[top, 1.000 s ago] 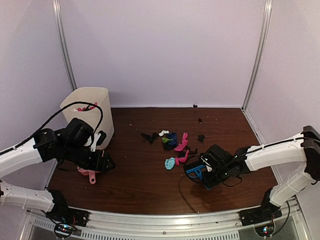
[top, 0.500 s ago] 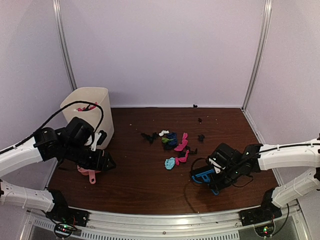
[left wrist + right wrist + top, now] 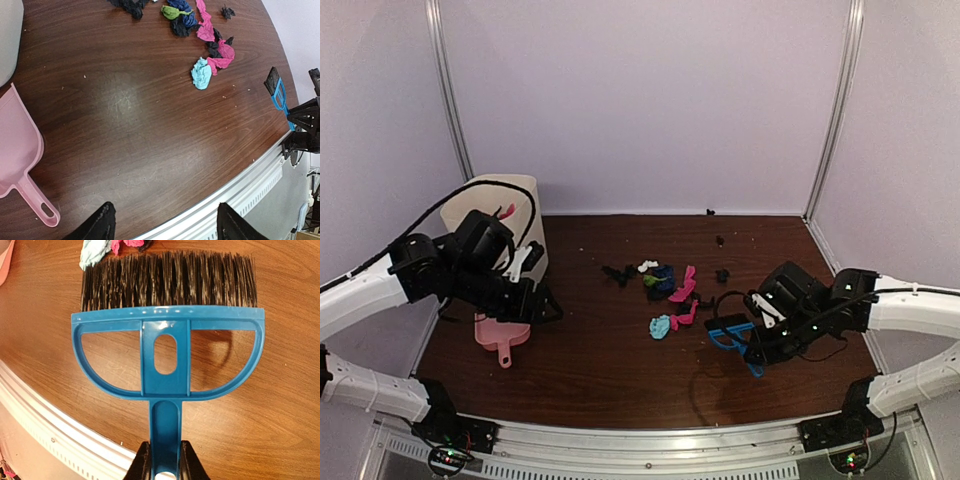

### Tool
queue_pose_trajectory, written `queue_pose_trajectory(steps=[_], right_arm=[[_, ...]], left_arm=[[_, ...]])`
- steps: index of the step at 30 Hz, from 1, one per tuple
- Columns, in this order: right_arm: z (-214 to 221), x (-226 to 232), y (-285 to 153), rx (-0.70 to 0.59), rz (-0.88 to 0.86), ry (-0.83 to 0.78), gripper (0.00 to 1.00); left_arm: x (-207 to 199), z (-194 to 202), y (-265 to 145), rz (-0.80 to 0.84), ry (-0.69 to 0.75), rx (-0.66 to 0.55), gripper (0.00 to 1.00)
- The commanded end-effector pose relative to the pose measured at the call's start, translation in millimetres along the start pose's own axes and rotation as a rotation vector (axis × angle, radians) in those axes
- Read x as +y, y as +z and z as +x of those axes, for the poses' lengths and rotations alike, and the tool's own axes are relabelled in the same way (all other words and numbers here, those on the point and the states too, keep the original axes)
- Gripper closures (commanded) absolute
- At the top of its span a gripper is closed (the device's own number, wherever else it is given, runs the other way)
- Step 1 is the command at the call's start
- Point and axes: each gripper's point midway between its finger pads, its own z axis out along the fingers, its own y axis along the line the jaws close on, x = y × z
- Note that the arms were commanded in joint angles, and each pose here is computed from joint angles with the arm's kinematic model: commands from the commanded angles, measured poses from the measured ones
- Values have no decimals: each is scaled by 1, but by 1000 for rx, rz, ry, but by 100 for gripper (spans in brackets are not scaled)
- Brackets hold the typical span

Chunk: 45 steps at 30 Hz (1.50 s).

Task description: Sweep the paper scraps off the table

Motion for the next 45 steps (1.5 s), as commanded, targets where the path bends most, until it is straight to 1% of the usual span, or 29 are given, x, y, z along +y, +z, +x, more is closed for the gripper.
queue_pose_trajectory(steps=[1, 8, 18, 28, 34, 42, 45], right_arm=[[-7, 10, -18, -27, -29, 17, 100], [-23, 21, -33, -84, -61, 12, 100], [-54, 45, -47, -182, -130, -6, 100], [-89, 72, -62, -278, -185, -65, 100], [-109, 91, -70, -321, -213, -106, 100], [-119, 117, -79, -355, -258, -180, 100], [-119, 123, -80, -360, -258, -202, 100]], left_arm=[[-24, -14, -7, 75, 40, -13, 29], [-46, -23, -12, 150, 50, 10, 29], [-79, -43, -19, 253, 45, 9, 29], [-116, -63, -24, 397, 40, 12, 29], [-140, -70, -19, 476, 53, 35, 29], [-181, -87, -4, 586, 49, 41, 34], [-191, -93, 3, 599, 21, 52, 38]])
